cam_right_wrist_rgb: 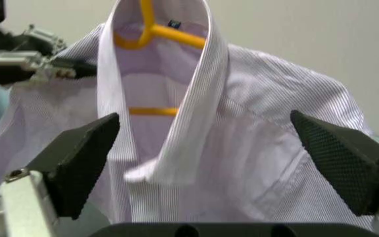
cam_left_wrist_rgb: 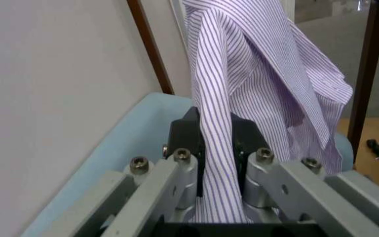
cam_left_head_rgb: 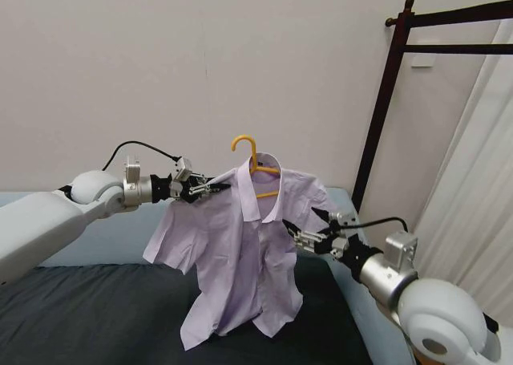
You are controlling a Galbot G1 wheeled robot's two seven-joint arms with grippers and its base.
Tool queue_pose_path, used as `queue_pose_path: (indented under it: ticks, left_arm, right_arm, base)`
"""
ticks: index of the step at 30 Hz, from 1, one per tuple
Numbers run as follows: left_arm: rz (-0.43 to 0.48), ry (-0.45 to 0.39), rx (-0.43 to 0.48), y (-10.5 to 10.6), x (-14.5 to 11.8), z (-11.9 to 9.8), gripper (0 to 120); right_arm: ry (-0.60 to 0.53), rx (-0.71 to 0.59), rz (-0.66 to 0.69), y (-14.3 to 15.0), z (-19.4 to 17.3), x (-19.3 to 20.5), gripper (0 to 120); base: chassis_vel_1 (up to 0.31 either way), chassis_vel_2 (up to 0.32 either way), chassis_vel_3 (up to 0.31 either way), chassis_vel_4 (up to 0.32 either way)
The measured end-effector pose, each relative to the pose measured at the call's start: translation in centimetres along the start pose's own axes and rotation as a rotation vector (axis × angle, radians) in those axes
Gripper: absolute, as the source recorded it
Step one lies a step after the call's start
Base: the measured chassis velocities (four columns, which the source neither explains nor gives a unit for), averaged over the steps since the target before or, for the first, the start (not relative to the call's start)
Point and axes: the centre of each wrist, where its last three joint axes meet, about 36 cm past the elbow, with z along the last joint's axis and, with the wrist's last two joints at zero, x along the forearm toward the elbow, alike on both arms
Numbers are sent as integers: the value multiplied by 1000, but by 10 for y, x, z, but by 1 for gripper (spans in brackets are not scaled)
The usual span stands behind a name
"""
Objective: Pick up the clothes from the sofa and hang them on the clothes hanger.
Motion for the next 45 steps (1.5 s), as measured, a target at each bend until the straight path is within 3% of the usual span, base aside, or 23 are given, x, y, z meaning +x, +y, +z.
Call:
queue_pose_path:
  ticks: [6,11,13,24,26,28,34,38,41,43,45]
  left_arm:
    - [1,-5,5,-5,-3,1,7]
    - [17,-11,16,-11,-8,3,7]
    - [19,-11,17,-12,-9,4,7]
    - [23,-4,27,-13,-4,8,7]
    - [26,-6,27,-13,-6,8,7]
    - [32,-9,27,-14,-9,8,7]
    - [36,-4,33,-19,-11,12,7]
    - [27,-4,42,-22,-11,15,7]
    - [18,-8,46,-22,-14,15,7]
    - [18,-9,47,-22,-15,15,7]
    - [18,-17,56,-23,-19,15,7]
  right_arm:
    - [44,-25,25,4,-5,-16,97]
    - [53,-29,24,7,-2,-24,77]
    - [52,-29,26,6,-2,-26,75]
    - [71,-2,37,2,4,-36,30]
    - [72,-2,33,3,4,-37,27]
    - [75,-2,32,3,5,-38,15]
    - [66,28,46,2,8,-37,0]
    - [21,147,83,3,4,-37,0]
    - [-47,383,128,3,6,-42,0]
    - [-50,403,128,3,6,-42,0]
    - [-61,514,105,8,8,-41,0]
  base:
    - [0,0,0,0]
    - [0,0,0,0]
    - [0,0,0,0]
    - [0,0,0,0]
    - [0,0,0,0]
    - [0,0,0,0]
    - [0,0,0,0]
    - [0,0,0,0]
    - [0,0,0,0]
    - [0,0,0,0]
    - [0,0,0,0]
